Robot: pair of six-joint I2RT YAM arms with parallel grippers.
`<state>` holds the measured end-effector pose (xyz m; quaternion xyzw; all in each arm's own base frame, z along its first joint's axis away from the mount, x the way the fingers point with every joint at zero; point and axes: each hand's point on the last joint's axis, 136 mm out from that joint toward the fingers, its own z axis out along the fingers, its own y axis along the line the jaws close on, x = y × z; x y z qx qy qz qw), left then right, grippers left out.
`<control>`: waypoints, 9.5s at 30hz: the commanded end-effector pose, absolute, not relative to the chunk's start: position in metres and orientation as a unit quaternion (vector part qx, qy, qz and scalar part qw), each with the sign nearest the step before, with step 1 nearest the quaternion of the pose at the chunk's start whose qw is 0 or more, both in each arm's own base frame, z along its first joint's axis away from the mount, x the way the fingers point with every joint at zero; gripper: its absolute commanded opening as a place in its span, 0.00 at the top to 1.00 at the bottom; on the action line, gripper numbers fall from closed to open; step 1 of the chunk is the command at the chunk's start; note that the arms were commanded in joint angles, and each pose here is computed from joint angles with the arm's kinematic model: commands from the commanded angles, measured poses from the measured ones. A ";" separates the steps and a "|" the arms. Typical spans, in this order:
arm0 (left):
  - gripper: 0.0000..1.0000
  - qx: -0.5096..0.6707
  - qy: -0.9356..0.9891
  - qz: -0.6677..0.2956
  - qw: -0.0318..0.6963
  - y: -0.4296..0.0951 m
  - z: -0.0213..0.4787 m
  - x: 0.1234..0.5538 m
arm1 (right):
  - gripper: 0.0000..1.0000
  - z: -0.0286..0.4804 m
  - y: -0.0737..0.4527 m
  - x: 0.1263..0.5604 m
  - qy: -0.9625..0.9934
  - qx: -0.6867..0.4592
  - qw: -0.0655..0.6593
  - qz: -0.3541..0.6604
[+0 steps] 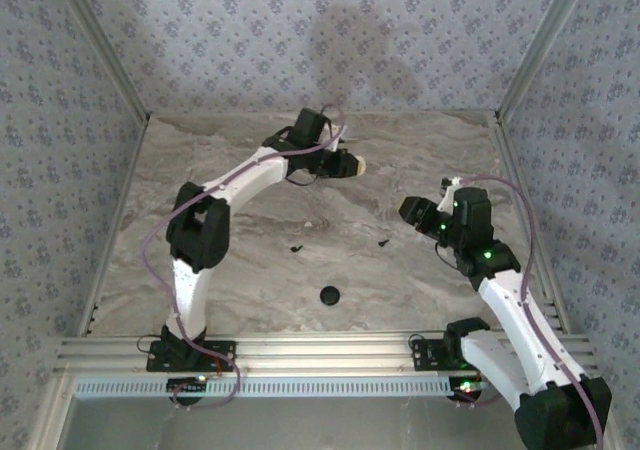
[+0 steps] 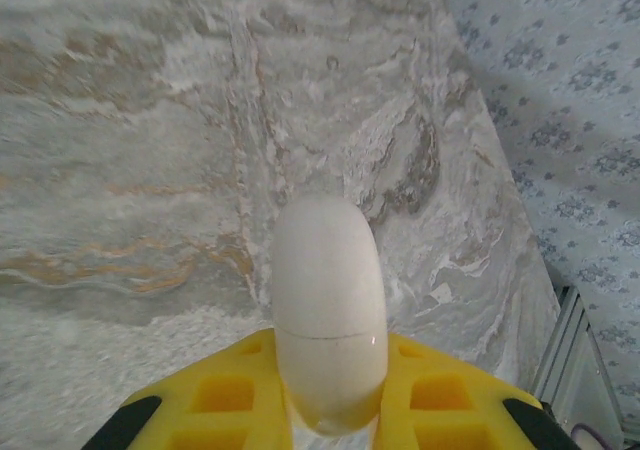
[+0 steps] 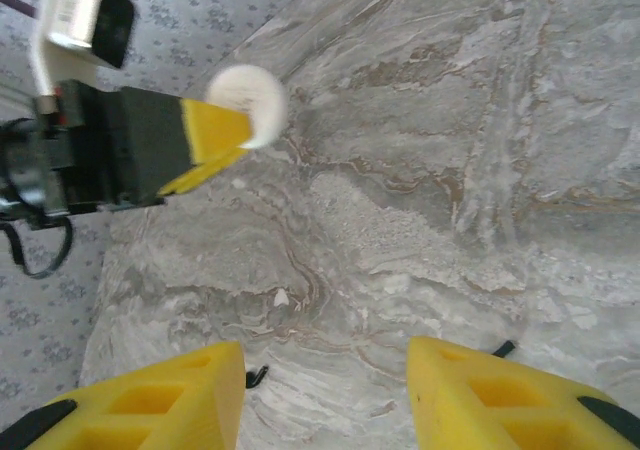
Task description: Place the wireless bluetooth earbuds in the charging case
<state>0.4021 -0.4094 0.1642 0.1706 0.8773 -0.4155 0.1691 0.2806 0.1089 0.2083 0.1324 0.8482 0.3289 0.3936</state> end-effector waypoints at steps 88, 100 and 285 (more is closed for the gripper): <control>0.52 -0.018 0.967 -0.207 0.150 -0.223 0.134 0.308 | 0.49 0.131 0.178 0.205 0.981 -0.047 0.104 0.154; 0.51 -0.095 0.962 -0.215 0.141 -0.154 0.113 0.301 | 0.44 0.090 0.243 0.165 0.987 -0.145 -0.010 0.066; 0.86 0.359 0.594 -0.593 0.408 -0.303 0.377 0.216 | 0.53 0.382 0.275 0.227 0.582 -0.335 0.419 0.611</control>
